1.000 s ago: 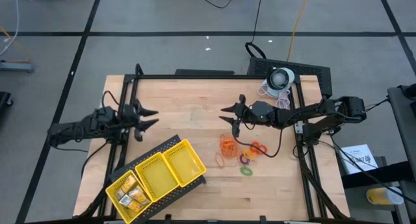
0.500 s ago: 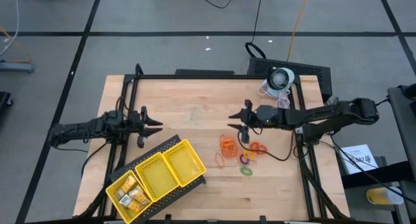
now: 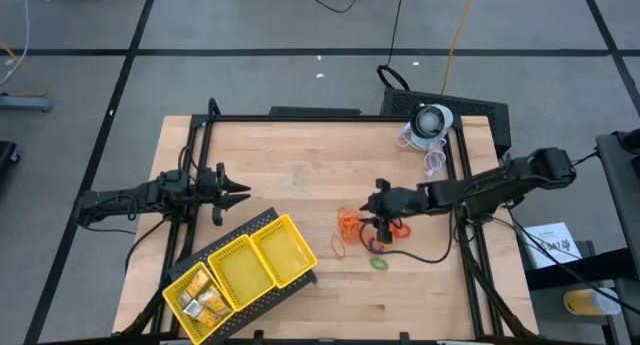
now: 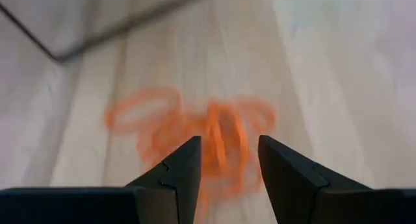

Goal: Pick & Place Office Desk Supplies
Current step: Put the orange spring keychain into the center yellow bin on the shelf

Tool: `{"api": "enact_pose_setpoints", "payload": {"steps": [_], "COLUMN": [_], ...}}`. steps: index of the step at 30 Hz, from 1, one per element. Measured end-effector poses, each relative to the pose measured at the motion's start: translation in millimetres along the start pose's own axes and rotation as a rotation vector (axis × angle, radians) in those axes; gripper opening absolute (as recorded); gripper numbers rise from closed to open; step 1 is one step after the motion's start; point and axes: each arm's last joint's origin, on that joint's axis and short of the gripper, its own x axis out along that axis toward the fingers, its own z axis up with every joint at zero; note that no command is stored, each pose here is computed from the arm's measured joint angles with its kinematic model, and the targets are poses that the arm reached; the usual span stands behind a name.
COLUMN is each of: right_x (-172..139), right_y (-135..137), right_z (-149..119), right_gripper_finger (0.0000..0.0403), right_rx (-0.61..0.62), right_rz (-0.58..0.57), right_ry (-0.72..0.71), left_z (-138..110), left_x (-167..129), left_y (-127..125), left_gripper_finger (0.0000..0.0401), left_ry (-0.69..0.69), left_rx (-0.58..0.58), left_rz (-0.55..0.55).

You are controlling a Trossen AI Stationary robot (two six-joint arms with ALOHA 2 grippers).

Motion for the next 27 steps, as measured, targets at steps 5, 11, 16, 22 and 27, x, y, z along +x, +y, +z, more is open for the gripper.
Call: {"api": "enact_pose_setpoints", "payload": {"steps": [5,11,16,22,27], "right_x": [-9.9,-32.4,-35.7,-27.6,-25.5], "right_y": [2.0,9.7,16.2,13.7,5.6], "right_z": [-21.9,-44.6,-51.2,-61.6,-79.6], "right_gripper_finger": [0.0141,0.0141,0.0141,0.0141,0.0141], "right_rx": [0.079,0.227,0.264,0.428,0.525], "right_rz": [-0.025,-0.039,-0.076,-0.107,-0.224], "right_ry": [0.23,0.483,0.499,0.419,0.412], "left_z": [0.1,0.3,0.3,0.4,0.4], "left_x": [0.0,0.0,0.0,0.0,0.0], "left_y": [0.0,-0.1,-0.1,-0.1,-0.1], "left_gripper_finger": [0.0106,0.0106,0.0106,0.0106,0.0106], "left_ry": [-0.001,-0.003,-0.003,-0.004,-0.004], "left_rx": [0.001,-0.003,-0.004,-0.004,-0.004], "left_rz": [0.0,-0.001,-0.001,-0.002,-0.002]}}
